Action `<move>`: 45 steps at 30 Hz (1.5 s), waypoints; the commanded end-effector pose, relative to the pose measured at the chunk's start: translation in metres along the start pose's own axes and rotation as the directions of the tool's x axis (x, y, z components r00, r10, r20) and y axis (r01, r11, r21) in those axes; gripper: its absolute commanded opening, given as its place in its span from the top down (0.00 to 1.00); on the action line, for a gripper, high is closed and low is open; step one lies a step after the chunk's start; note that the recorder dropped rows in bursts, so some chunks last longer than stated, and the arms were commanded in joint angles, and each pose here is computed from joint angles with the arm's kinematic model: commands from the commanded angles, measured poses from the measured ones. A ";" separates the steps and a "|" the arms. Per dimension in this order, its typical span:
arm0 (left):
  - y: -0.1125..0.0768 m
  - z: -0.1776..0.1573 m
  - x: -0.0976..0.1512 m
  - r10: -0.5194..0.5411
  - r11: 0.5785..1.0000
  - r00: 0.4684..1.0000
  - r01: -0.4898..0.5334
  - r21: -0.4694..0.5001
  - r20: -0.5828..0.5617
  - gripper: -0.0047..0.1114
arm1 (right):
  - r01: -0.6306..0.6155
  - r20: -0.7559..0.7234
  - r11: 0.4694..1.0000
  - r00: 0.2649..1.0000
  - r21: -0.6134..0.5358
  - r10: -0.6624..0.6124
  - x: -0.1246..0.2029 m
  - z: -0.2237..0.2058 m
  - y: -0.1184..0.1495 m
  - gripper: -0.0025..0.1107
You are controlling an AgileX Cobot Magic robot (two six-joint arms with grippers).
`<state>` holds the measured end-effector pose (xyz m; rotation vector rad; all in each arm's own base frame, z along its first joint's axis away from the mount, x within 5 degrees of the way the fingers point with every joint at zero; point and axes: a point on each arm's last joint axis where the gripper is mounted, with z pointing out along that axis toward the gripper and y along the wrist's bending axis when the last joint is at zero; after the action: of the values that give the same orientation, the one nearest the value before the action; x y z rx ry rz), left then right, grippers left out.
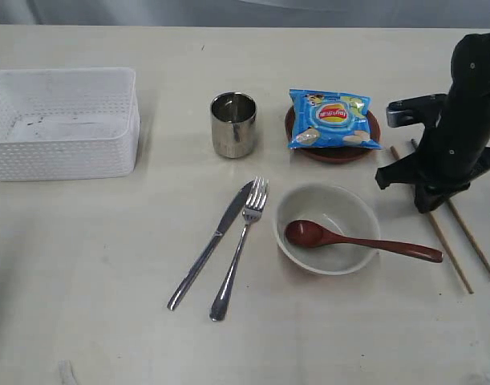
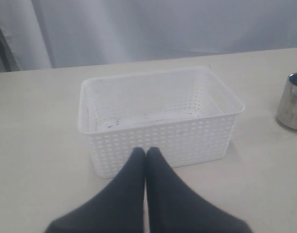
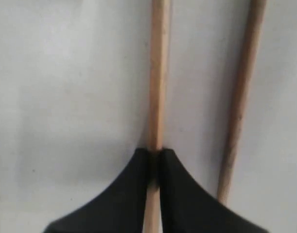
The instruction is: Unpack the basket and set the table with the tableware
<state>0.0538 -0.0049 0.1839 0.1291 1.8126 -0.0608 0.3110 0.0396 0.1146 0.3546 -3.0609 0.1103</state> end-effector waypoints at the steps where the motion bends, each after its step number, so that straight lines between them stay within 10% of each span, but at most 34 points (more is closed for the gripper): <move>1: 0.000 0.000 0.000 -0.010 1.000 1.000 0.010 0.002 0.009 0.96 | -0.036 -0.036 0.999 0.999 -0.012 0.035 0.008 -0.012 -0.001 0.98; 27: 0.000 0.000 0.000 -0.010 1.000 1.000 0.010 0.002 0.009 0.96 | -0.064 0.228 0.937 0.962 -0.343 0.149 0.110 -0.165 0.037 0.98; 45: 0.000 0.000 0.000 -0.010 1.000 1.000 0.010 0.002 0.009 0.96 | -0.034 0.186 0.956 0.978 -0.292 0.091 0.101 -0.111 0.138 0.98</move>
<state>0.0538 -0.0049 0.1839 0.1291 1.8126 -0.0608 0.1784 0.1568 0.2342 0.2768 -3.1887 -0.4458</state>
